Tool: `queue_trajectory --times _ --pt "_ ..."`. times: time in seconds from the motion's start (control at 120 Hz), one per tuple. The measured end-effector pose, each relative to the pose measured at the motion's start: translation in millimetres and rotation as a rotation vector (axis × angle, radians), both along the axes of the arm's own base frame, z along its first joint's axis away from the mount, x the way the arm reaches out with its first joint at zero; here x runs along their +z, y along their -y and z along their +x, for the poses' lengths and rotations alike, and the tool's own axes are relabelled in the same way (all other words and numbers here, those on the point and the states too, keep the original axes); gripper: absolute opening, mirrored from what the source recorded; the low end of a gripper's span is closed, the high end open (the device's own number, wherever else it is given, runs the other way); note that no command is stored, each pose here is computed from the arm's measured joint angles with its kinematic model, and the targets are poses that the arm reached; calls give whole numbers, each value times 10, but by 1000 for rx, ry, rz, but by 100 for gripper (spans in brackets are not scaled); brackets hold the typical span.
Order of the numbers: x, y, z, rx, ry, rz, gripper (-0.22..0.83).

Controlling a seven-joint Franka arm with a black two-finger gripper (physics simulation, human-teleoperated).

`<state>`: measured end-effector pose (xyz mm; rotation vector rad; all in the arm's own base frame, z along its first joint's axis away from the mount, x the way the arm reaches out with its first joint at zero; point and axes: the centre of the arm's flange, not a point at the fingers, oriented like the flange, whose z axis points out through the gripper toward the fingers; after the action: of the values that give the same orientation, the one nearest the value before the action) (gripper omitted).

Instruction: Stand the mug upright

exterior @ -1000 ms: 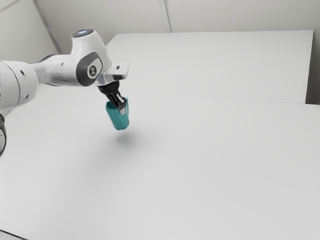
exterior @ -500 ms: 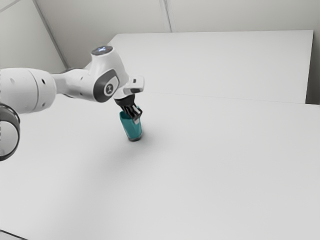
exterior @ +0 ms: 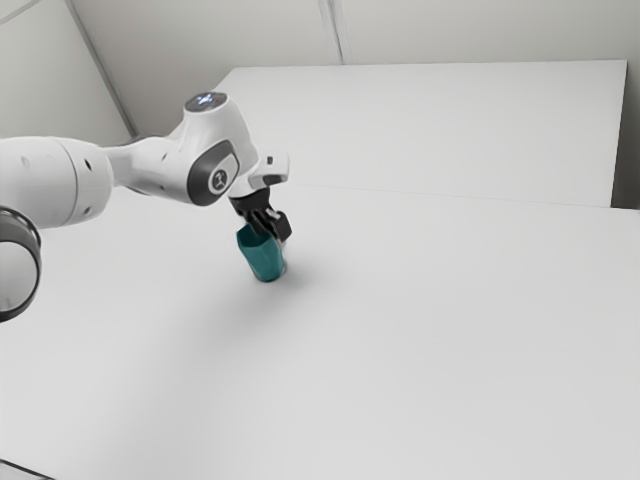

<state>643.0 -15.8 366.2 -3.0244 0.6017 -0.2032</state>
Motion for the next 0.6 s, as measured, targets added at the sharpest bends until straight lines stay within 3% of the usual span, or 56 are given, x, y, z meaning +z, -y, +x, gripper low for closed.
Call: queue_trajectory --times 0.233,0.6 --pt "454 -167 -67 48 36 14 55" --pt "1674 -593 -369 185 30 37 60"
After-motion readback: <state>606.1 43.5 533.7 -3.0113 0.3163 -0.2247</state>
